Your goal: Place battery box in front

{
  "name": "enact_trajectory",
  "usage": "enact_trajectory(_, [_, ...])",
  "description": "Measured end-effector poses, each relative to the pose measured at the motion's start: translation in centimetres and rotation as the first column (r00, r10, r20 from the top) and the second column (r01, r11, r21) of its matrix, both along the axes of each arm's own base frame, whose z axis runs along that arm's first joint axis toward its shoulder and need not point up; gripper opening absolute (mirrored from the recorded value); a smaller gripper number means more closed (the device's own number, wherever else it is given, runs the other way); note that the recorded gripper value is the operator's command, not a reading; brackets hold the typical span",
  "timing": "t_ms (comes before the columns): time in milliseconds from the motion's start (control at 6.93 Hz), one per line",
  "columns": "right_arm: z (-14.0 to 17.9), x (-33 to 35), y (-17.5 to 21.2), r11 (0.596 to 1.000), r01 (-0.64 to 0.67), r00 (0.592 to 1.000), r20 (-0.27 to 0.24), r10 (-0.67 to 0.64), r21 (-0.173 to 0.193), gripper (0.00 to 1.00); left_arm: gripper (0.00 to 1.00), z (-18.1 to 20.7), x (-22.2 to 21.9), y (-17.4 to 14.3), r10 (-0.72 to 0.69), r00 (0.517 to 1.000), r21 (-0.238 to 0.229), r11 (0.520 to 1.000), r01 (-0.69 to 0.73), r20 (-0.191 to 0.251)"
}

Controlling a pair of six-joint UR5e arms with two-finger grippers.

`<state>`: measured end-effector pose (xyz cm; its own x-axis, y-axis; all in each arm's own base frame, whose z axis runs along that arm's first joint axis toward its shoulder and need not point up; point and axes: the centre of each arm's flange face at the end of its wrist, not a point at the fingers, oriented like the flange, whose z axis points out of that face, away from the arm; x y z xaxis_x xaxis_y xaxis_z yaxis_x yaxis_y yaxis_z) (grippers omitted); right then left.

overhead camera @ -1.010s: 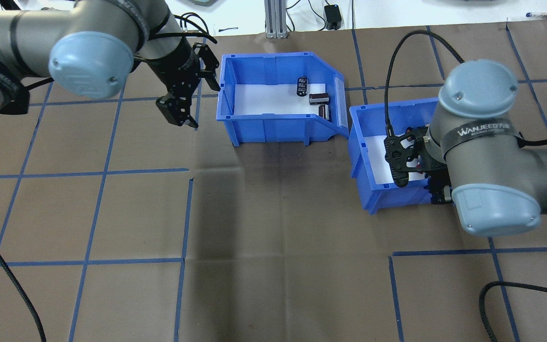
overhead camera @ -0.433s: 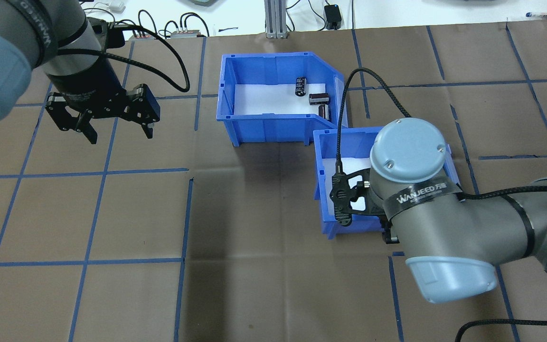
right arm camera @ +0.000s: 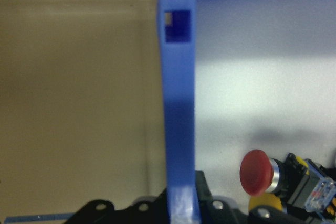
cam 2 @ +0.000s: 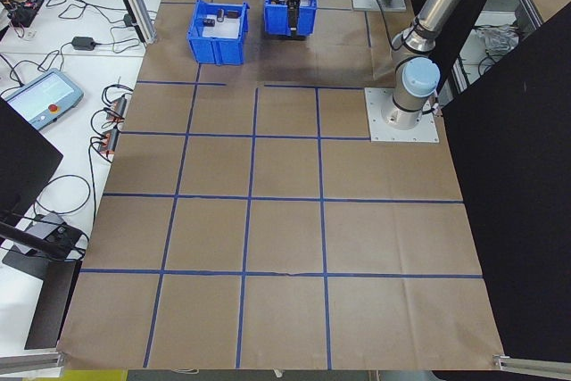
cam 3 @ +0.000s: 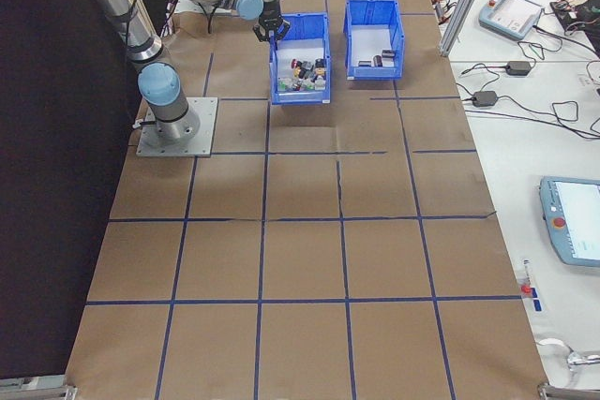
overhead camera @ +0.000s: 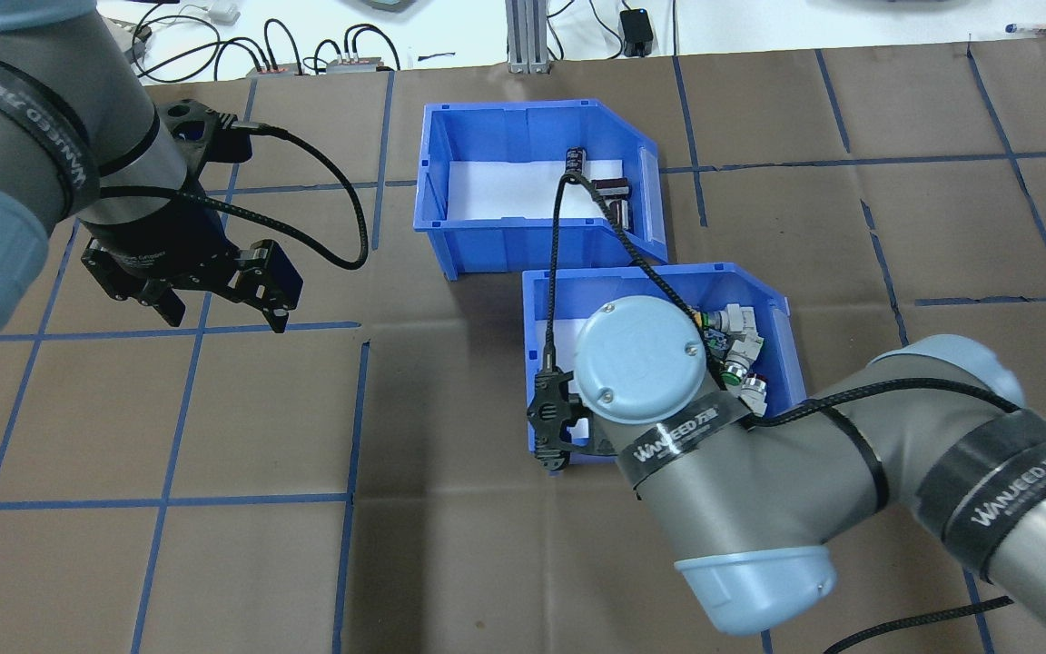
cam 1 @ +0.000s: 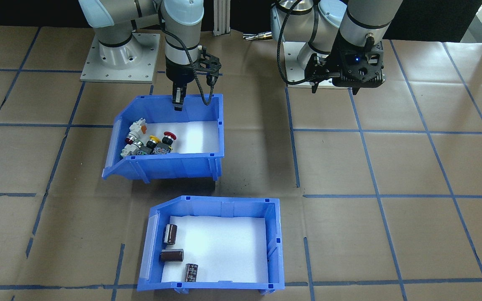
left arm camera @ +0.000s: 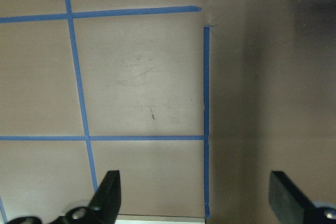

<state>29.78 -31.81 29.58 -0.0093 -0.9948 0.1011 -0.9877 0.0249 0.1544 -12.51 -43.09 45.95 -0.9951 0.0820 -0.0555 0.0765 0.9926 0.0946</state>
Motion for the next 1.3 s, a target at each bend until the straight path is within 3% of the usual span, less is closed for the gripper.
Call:
enact_trajectory(433, [-1.1, 4.3, 1.1, 1.000, 0.001, 1.000, 0.005, -0.001, -0.005, 0.00, 1.00, 1.1, -0.5, -0.4, 0.002, 0.999, -0.078, 0.997, -0.005, -0.042])
enact_trajectory(721, [-1.3, 5.0, 1.8, 1.000, -0.007, 1.000, 0.003, 0.007, 0.000, 0.00, 1.00, 1.1, -0.5, -0.2, 0.001, 0.999, -0.087, 0.996, -0.005, -0.041])
enact_trajectory(865, [-1.5, 5.0, 2.0, 1.000, -0.009, 1.000, -0.001, 0.009, 0.006, 0.36, 1.00, 1.1, -0.5, 0.0, -0.001, 0.999, -0.087, 0.996, -0.003, -0.041])
enact_trajectory(1010, [-1.6, 5.0, 2.1, 1.000, -0.010, 1.000, -0.003, 0.010, 0.010, 0.80, 1.00, 1.1, -0.5, 0.1, -0.002, 0.999, -0.087, 0.996, -0.001, -0.040])
enact_trajectory(1154, [-1.9, 5.0, 2.2, 1.000, -0.011, 1.000, -0.006, 0.011, 0.017, 1.00, 1.00, 1.0, -0.5, 0.2, -0.003, 0.999, -0.086, 0.996, 0.000, -0.040])
enact_trajectory(1298, [-2.0, 5.0, 2.1, 1.000, -0.011, 1.000, -0.008, 0.011, 0.018, 1.00, 1.00, 1.0, -0.5, 0.2, -0.003, 0.999, -0.087, 0.996, 0.000, -0.039])
